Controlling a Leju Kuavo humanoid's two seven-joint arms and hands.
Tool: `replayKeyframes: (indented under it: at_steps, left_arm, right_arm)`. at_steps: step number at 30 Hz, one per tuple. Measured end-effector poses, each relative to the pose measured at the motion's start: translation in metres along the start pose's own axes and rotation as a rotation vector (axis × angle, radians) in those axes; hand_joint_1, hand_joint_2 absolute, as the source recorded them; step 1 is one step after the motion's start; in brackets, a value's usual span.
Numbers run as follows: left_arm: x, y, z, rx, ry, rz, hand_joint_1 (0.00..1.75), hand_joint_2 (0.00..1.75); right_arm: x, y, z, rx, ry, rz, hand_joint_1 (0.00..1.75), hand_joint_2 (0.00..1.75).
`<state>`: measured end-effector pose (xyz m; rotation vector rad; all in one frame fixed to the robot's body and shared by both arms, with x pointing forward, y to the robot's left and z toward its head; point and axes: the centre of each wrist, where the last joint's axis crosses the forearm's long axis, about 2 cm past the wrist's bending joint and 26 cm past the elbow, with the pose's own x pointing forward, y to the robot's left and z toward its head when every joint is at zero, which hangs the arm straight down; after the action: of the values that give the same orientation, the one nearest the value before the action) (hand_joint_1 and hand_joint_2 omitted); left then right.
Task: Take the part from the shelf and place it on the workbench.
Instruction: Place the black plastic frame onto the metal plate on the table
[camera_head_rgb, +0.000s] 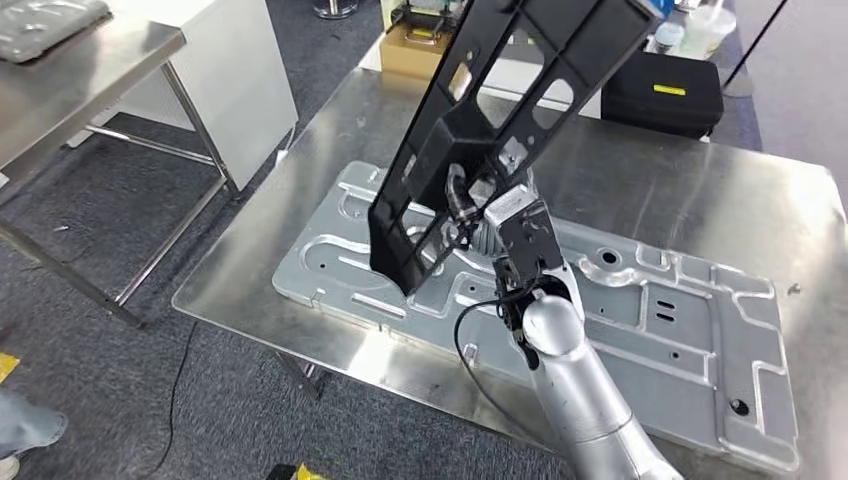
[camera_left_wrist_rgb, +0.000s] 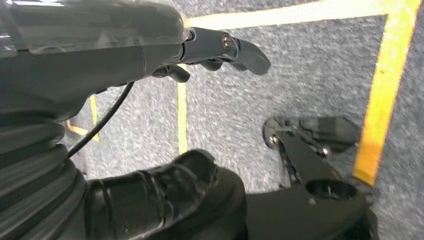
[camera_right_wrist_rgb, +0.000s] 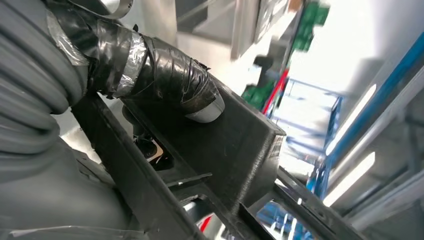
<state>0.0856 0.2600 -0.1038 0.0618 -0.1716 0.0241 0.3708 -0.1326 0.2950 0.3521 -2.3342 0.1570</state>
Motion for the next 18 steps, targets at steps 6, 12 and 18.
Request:
replayKeyframes:
  at_steps: [6, 12, 18]
  left_arm:
    - [0.002, -0.002, 0.0, -0.011, -0.001, -0.01, 0.0, 1.75]
    - [0.002, -0.002, 0.0, -0.012, -0.002, -0.016, 0.0, 1.75]
    - [0.003, -0.004, 0.001, -0.012, 0.0, -0.027, 0.0, 1.75]
  right_arm:
    - [0.003, -0.014, -0.015, -0.069, -0.013, 0.091, 1.75, 1.75]
    - [0.0, -0.025, -0.02, -0.146, -0.002, 0.16, 1.75, 1.75]
    - [0.002, -0.034, -0.027, -0.35, -0.073, 0.402, 1.75, 1.75]
